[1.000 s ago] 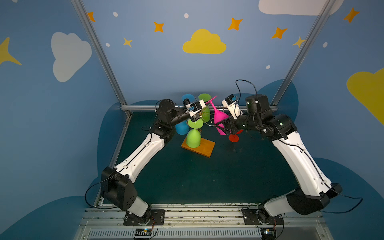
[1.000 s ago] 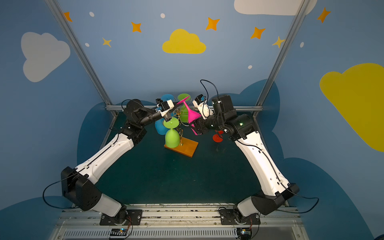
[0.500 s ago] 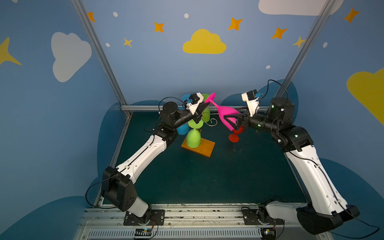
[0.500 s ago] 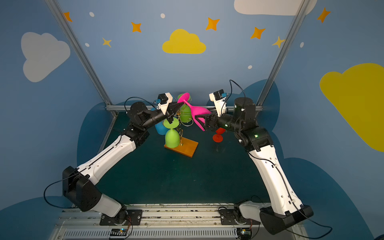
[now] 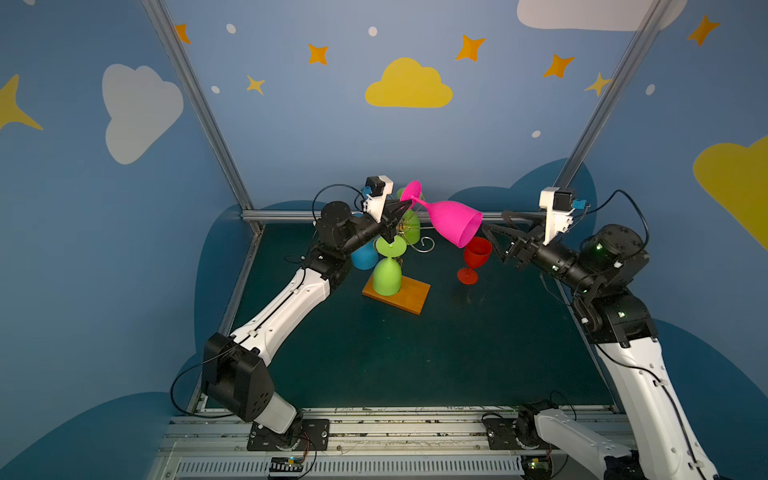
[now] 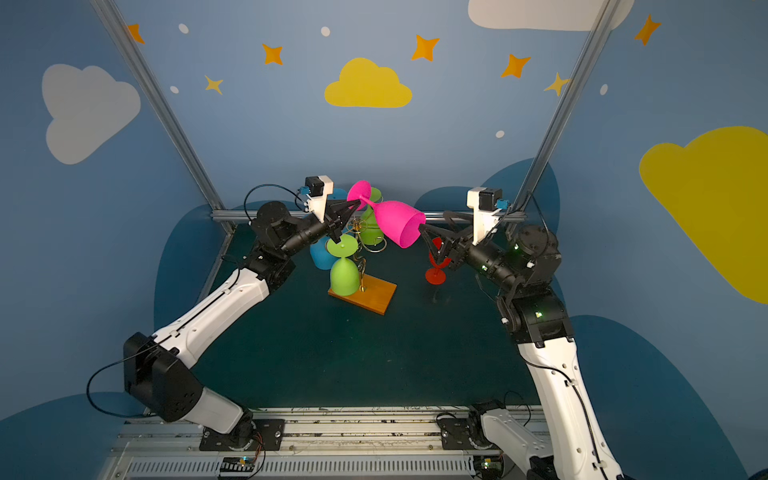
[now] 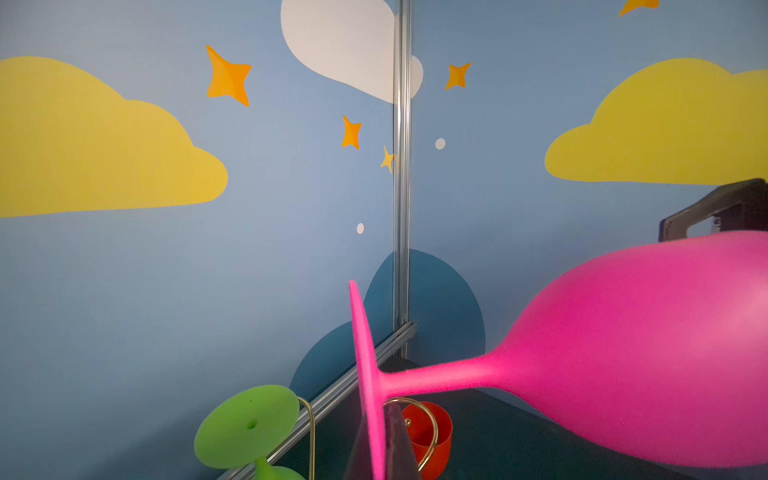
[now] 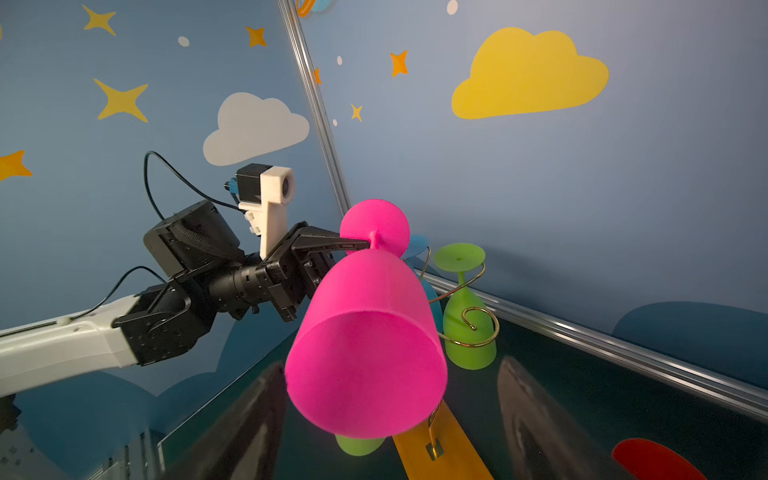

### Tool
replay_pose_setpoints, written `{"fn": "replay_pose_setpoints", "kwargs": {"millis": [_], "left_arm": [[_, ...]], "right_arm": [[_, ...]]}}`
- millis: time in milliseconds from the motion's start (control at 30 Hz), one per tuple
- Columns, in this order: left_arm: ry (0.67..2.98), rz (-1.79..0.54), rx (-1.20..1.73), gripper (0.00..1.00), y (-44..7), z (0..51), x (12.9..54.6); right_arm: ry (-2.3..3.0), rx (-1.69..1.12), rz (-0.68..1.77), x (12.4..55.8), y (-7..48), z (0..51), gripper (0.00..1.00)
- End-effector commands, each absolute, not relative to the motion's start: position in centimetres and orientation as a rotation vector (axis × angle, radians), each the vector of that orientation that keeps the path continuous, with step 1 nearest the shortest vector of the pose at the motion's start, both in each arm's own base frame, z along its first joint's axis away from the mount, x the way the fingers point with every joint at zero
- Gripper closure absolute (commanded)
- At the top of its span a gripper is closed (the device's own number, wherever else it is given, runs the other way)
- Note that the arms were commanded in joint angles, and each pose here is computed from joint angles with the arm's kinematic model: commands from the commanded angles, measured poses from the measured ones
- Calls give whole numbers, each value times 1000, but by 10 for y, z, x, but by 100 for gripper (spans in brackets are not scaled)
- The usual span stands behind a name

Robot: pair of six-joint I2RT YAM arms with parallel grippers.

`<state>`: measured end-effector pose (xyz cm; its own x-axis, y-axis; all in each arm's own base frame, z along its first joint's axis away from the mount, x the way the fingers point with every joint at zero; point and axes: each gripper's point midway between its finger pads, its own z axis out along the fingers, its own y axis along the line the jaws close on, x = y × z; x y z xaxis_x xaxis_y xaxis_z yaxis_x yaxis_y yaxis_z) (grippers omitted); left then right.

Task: Take the wine glass off the wine glass rack
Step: 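Open the left gripper off the magenta foot while the right gripper holds the glass, then lower the magenta glass beside the red glass with right gripper while left arm withdraws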

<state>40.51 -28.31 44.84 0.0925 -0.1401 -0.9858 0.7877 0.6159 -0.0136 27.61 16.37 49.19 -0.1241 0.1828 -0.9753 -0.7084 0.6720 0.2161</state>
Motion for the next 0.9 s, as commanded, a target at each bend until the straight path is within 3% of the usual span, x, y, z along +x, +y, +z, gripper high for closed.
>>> {"fn": "replay_pose_setpoints", "kwargs": {"millis": [0, 367, 700, 867], "left_arm": [[1281, -794, 606, 97, -279, 459, 399], [1291, -814, 592, 97, -279, 454, 401], [1300, -810, 594, 97, -278, 451, 402], [1301, -799, 589, 97, -276, 451, 403]], "right_arm": [[1563, -411, 806, 289, 162, 478, 24], [1608, -437, 922, 312, 196, 468, 44], [1625, -467, 940, 321, 219, 468, 100], [1618, -452, 927, 322, 217, 471, 100]]}}
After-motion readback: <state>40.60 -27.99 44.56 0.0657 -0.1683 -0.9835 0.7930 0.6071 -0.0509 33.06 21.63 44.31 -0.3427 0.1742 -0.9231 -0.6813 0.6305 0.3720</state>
